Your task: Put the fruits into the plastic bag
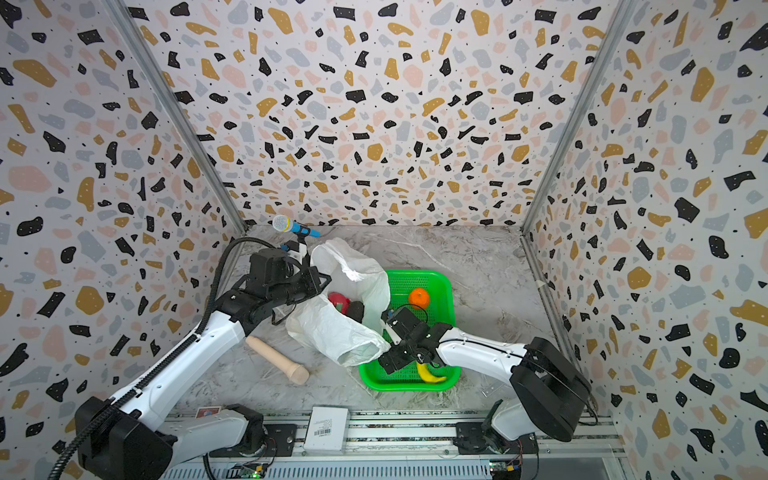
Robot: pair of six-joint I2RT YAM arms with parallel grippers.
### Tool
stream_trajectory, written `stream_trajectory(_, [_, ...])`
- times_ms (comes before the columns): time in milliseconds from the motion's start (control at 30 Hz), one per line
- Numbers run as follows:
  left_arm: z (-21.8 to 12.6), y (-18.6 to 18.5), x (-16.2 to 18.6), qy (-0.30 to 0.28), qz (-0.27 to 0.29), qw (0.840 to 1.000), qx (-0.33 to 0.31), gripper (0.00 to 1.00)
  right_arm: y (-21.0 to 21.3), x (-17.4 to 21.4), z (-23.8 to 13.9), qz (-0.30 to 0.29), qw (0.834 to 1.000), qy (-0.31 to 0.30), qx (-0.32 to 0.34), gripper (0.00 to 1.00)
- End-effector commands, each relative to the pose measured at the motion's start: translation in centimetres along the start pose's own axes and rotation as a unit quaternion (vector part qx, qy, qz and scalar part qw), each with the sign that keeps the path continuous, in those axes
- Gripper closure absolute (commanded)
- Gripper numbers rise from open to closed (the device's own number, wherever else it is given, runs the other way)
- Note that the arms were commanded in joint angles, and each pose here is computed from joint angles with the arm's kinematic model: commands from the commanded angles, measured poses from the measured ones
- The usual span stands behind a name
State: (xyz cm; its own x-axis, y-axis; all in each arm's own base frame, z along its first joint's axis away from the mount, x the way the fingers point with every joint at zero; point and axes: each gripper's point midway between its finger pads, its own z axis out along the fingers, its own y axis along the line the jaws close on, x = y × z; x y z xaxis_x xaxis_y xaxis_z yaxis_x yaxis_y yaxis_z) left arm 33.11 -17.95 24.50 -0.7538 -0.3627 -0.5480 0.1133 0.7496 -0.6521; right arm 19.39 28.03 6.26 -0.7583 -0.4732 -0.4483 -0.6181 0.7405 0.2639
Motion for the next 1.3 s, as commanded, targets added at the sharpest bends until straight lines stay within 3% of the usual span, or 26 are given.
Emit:
stream_trajectory(0, [-0.4,-0.1,-0.3,-0.009,0.000,1.000,0.004,1.00,0.5,-1.8,-0.3,-0.001,1.000,-0.021,0.000,0.12])
stream_trajectory(333, [-0.4,-0.1,-0.3,-0.010,0.000,1.000,0.003,1.00,-0.4,-0.6,0.6,0.000,1.000,0.005,0.020,0.15])
stream_trajectory(567, [-0.6,-0.2,-0.4,-0.012,0.002,1.000,0.005,1.00,-1.7,-0.5,-0.3,0.014,0.999,-0.012,0.048,0.32])
stream_trajectory(733, [-0.5,-0.1,-0.3,-0.010,0.002,1.000,0.004,1.00,-3.4,-2.7,-3.8,0.033,0.993,-0.077,0.088,0.38])
stream_trajectory(900, [-0.4,-0.2,-0.3,-0.009,0.004,1.000,0.005,1.00,-4.8,-6.8,-11.1,0.059,0.971,-0.201,0.116,0.38])
stream_trajectory(1067, [-0.2,-0.2,-0.3,-0.008,0.002,1.000,0.007,1.00,-1.8,-11.3,-17.4,0.037,0.947,-0.314,0.055,0.38])
stream_trajectory(1167, [-0.2,-0.2,-0.3,-0.009,0.003,1.000,0.008,1.00,1.0,-13.3,-17.2,0.026,0.947,-0.320,-0.011,0.37])
stream_trajectory(1267, [-0.4,-0.3,-0.3,-0.010,0.003,1.000,0.010,1.00,4.3,-14.6,-14.7,0.003,0.953,-0.296,-0.062,0.36])
